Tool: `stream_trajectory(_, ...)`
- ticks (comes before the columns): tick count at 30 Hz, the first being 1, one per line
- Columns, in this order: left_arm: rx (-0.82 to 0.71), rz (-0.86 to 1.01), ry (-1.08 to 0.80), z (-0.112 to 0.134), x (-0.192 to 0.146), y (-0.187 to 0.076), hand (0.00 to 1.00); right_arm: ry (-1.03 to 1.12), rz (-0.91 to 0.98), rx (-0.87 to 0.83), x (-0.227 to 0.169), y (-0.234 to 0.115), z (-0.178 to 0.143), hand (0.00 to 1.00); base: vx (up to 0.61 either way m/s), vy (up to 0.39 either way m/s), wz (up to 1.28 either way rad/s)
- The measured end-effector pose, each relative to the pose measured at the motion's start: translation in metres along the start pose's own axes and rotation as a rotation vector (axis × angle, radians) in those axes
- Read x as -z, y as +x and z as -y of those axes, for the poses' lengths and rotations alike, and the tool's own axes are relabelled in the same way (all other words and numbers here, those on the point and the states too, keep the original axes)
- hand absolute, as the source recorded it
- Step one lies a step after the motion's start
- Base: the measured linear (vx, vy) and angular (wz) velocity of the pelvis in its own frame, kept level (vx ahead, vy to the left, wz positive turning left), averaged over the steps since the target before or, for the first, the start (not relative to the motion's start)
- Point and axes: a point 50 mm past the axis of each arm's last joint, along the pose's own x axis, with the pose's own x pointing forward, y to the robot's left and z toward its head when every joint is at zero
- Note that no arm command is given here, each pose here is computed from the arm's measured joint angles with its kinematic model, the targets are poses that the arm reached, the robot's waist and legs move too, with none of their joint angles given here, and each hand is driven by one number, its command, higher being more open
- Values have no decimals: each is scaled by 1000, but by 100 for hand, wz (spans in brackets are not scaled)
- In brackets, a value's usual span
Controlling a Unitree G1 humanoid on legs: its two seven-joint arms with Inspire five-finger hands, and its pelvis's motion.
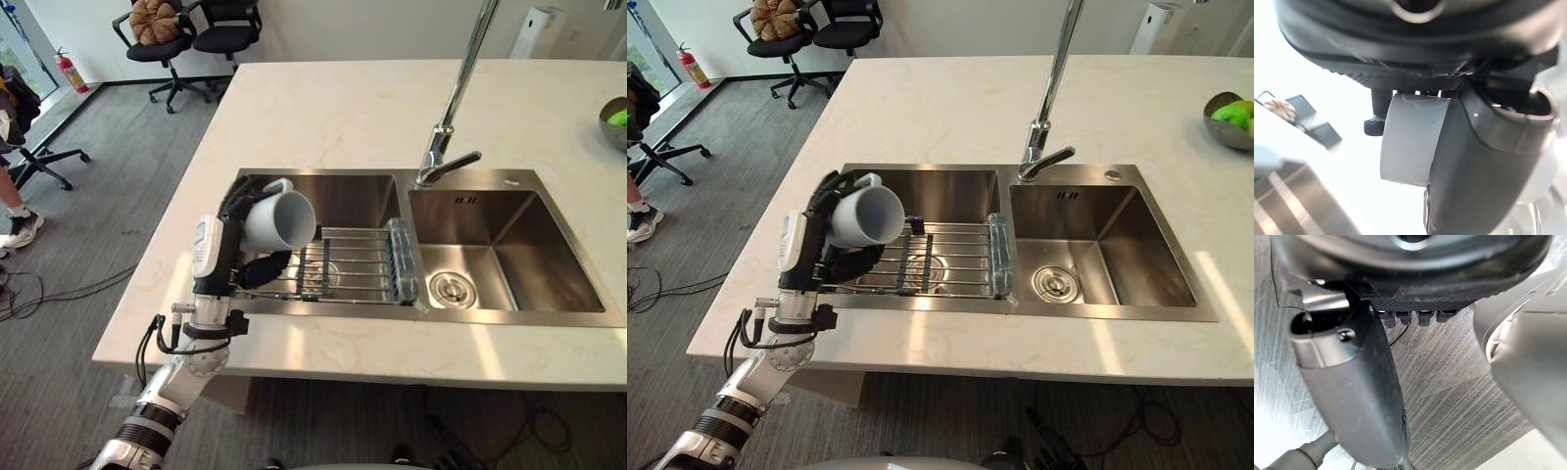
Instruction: Walk over to the sink, pick up the cup, carry it to the dishwasher, place the cup inside the dishwasher, then close the dishwasher door
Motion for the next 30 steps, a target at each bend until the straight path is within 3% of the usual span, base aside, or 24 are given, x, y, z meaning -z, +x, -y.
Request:
stream_trajectory(5, -319, -153, -77, -35, 13, 5, 0, 9, 4, -6, 1, -1, 1, 100, -30, -13, 18)
stream_trajectory(14, -708, -323, -100, -99, 23, -31, 0, 91, -33, -27, 20, -3, 1, 100, -14, -20, 26)
stream_trajectory(22, -935, -318, 42, -163, 4, -73, 0, 89, -61, 17, 29, -13, 20, 100, -52, -45, 58)
stream_trajectory(26, -996, -342, 72, -177, 3, -85, 0, 97, -41, 62, 37, -23, 35, 100, -80, 22, 165)
stream_trajectory(30, -1078, -277, -23, -182, -4, -85, 0, 84, -17, 136, 28, -28, 49, 100, -32, 127, 157)
